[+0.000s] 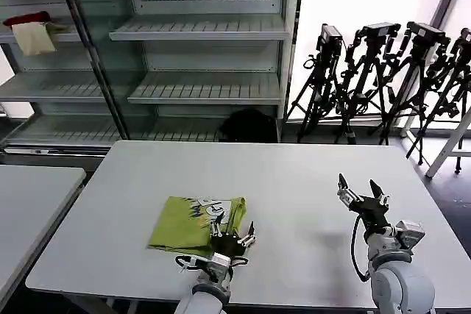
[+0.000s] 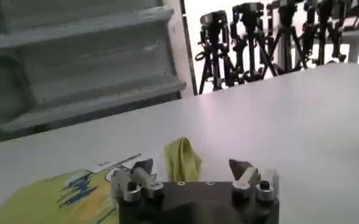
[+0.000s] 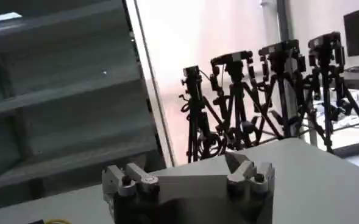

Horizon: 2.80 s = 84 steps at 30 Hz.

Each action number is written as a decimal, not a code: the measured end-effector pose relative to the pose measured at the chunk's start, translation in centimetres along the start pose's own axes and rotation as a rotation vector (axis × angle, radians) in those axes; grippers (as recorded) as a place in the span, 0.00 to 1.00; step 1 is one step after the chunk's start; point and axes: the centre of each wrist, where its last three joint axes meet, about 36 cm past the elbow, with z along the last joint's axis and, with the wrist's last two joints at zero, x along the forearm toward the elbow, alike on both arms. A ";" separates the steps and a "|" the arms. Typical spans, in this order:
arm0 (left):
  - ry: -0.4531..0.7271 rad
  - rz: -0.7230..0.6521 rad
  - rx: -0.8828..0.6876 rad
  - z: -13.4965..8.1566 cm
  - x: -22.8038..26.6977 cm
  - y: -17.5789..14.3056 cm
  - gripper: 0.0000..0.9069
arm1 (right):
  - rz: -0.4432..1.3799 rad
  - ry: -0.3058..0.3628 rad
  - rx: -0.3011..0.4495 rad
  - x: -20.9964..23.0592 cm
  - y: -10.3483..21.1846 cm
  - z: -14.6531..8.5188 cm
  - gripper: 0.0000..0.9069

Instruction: Fold and organize the clothes.

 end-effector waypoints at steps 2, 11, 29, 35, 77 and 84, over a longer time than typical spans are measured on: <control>-0.006 0.023 0.016 -0.2 0.6 0.6 1.00 | -0.003 -0.003 0.003 0.0 0.0 -0.2 1.00; -0.022 -0.033 0.016 -1.8 4.7 10.7 1.00 | -0.010 0.003 0.002 -0.1 0.5 0.1 1.00; 0.011 -0.059 0.105 -0.7 6.3 18.3 1.00 | 0.003 0.017 0.019 0.6 0.1 0.2 1.00; 0.029 -0.036 0.113 1.3 4.8 19.3 1.00 | 0.006 0.023 0.021 0.8 -0.1 0.4 1.00; 0.127 -0.002 0.308 4.9 1.8 22.3 0.01 | 0.011 0.023 0.024 0.0 0.2 0.7 1.00; 0.098 -0.007 0.324 5.2 2.1 22.4 0.00 | 0.015 0.022 0.024 0.1 0.2 0.7 1.00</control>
